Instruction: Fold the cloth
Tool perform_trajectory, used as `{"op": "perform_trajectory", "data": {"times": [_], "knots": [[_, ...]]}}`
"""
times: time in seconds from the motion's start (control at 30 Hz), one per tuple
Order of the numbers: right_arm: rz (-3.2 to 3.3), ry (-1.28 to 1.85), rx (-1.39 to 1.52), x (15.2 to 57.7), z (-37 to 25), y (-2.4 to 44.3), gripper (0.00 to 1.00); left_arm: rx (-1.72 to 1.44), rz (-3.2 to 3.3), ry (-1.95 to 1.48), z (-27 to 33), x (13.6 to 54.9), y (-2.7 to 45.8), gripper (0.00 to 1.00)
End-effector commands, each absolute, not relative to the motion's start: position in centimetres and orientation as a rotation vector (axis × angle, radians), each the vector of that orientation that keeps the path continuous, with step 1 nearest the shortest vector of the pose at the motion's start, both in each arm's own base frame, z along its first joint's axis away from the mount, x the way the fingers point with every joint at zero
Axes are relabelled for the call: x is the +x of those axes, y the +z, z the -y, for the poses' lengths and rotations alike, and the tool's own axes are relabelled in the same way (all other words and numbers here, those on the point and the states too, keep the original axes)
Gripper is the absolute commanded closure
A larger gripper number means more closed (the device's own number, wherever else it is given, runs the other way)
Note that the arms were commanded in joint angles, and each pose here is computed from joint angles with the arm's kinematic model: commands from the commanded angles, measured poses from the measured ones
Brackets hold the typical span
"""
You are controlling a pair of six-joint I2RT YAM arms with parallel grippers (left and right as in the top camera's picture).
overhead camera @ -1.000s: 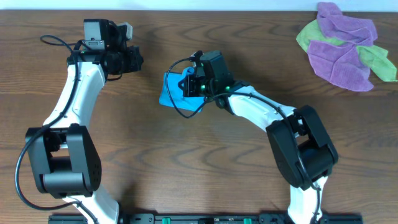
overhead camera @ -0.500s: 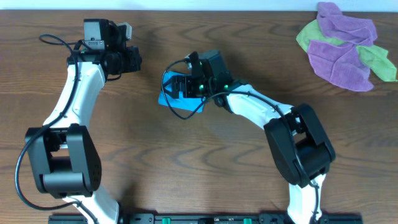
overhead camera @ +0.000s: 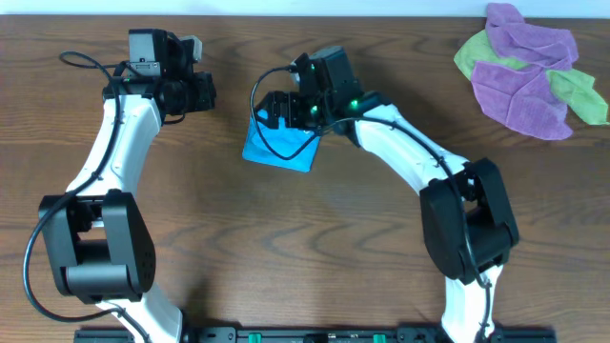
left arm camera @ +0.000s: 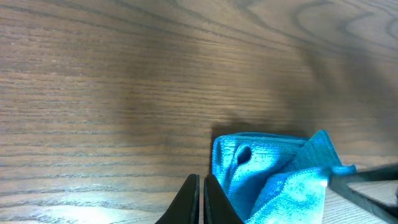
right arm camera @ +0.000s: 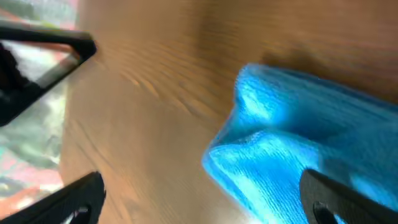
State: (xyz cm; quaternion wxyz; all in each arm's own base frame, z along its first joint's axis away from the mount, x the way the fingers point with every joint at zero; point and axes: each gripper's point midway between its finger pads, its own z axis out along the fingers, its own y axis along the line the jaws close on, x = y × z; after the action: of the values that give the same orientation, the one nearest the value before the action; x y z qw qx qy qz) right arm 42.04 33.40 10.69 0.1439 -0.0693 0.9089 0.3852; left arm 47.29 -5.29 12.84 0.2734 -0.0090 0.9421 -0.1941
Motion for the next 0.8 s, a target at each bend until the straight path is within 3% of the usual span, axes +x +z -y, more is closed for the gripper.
{"op": "perform_trajectory", "data": {"times": [0.0, 0.17, 0.3, 0.33, 0.37, 0.4, 0.43, 0.77], "knots": [[-2.649, 0.913, -0.21, 43.1, -31.8, 10.9, 0.01, -0.002, -2.527, -0.502, 5.0, 47.2, 13.2, 0.94], [-2.701, 0.78, -0.263, 42.8, -30.5, 12.6, 0.01, -0.002, -2.526, -0.502, 5.0, 47.2, 13.2, 0.94], [-2.732, 0.626, -0.22, 43.1, -28.9, 11.4, 0.12, -0.002, -2.527, -0.503, 5.0, 47.2, 13.2, 0.94], [-2.747, 0.577, -0.207, 43.1, -28.2, 11.0, 0.22, -0.002, -2.526, -0.503, 5.0, 47.2, 13.2, 0.94], [-2.767, 0.546, -0.199, 42.9, -27.8, 10.4, 0.48, -0.002, -2.526, -0.503, 5.0, 47.2, 13.2, 0.94], [-2.779, 0.535, -0.196, 42.7, -27.6, 10.3, 0.84, -0.002, -2.526, -0.503, 5.0, 47.2, 13.2, 0.94], [-2.788, 0.518, -0.189, 42.7, -27.3, 10.1, 0.99, -0.002, -2.526, -0.502, 5.0, 47.2, 13.2, 0.94], [-2.905, 0.361, -0.174, 41.6, -25.9, 5.6, 0.98, -0.002, -2.527, -0.502, 5.0, 47.2, 13.2, 0.94]]}}
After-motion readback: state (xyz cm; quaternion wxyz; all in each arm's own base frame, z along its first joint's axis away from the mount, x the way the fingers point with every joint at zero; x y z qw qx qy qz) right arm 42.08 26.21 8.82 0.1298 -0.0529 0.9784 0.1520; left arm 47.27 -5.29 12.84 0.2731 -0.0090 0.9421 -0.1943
